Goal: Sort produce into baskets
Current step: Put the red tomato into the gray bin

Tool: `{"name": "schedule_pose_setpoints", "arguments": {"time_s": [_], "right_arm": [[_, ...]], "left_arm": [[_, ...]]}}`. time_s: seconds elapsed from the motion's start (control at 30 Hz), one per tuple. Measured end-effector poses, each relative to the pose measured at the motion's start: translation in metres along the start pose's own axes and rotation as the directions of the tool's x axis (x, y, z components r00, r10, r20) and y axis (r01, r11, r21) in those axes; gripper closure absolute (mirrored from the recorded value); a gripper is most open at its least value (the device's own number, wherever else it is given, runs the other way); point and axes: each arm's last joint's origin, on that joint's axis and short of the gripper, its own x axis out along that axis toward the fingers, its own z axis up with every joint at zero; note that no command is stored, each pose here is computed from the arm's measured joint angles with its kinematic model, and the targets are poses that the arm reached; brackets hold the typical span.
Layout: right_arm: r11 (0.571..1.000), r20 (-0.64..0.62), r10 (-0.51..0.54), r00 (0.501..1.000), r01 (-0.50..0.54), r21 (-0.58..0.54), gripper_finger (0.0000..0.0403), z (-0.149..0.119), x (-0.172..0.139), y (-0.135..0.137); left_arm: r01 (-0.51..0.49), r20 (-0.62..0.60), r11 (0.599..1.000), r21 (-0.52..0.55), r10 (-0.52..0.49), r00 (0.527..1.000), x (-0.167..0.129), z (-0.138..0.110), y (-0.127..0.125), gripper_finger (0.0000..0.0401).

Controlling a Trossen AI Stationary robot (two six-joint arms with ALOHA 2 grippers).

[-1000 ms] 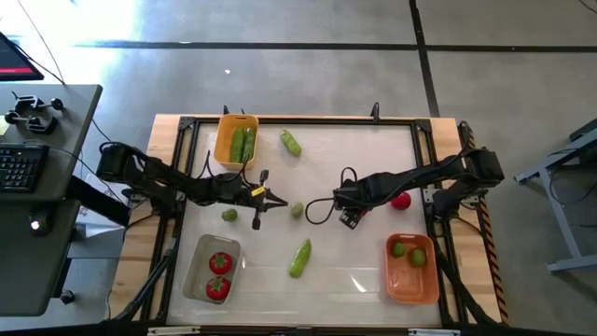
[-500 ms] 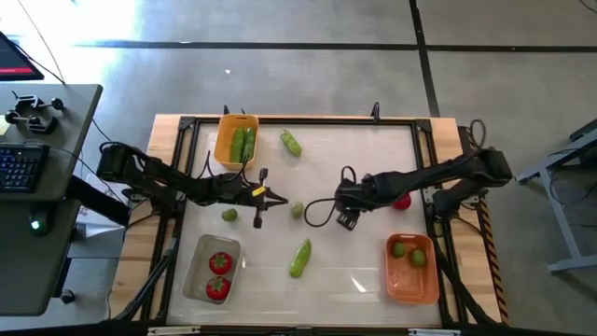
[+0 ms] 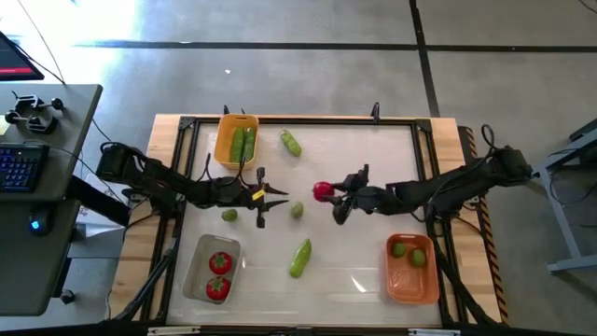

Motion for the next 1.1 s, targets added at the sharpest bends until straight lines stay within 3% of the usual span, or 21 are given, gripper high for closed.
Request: {"name": "schedule_pose_setpoints", "arguments": {"time_s": [0.2,0.5,0.67,0.83,1.1], "right_arm": [[0.999,0.257,0.042,0.966,-0.044,0.005,0.0215,0.001,-0.003,-0.004],[0.99,0.573,0.094,0.814,-0.139,0.035,0.0216,0.032,-0.019,-0.002],[0.985,0.664,0.097,0.741,-0.167,0.043,0.0216,0.042,-0.027,-0.001],[0.983,0.704,0.107,0.702,-0.182,0.032,0.0216,0.047,-0.031,-0.001],[0.98,0.728,0.125,0.674,-0.199,0.016,0.0216,0.046,-0.027,0.0]], "left_arm": [[-0.15,0.044,0.981,0.123,0.146,0.988,-0.001,0.011,-0.002,0.0267],[-0.29,0.122,0.909,0.299,0.265,0.957,0.012,0.041,0.009,0.0214],[-0.365,0.147,0.869,0.334,0.335,0.931,0.018,0.057,0.015,0.0193],[-0.437,0.16,0.818,0.375,0.407,0.899,0.022,0.072,0.021,0.0159],[-0.461,0.252,0.826,0.325,0.394,0.884,0.029,0.1,0.027,0.01]]}}
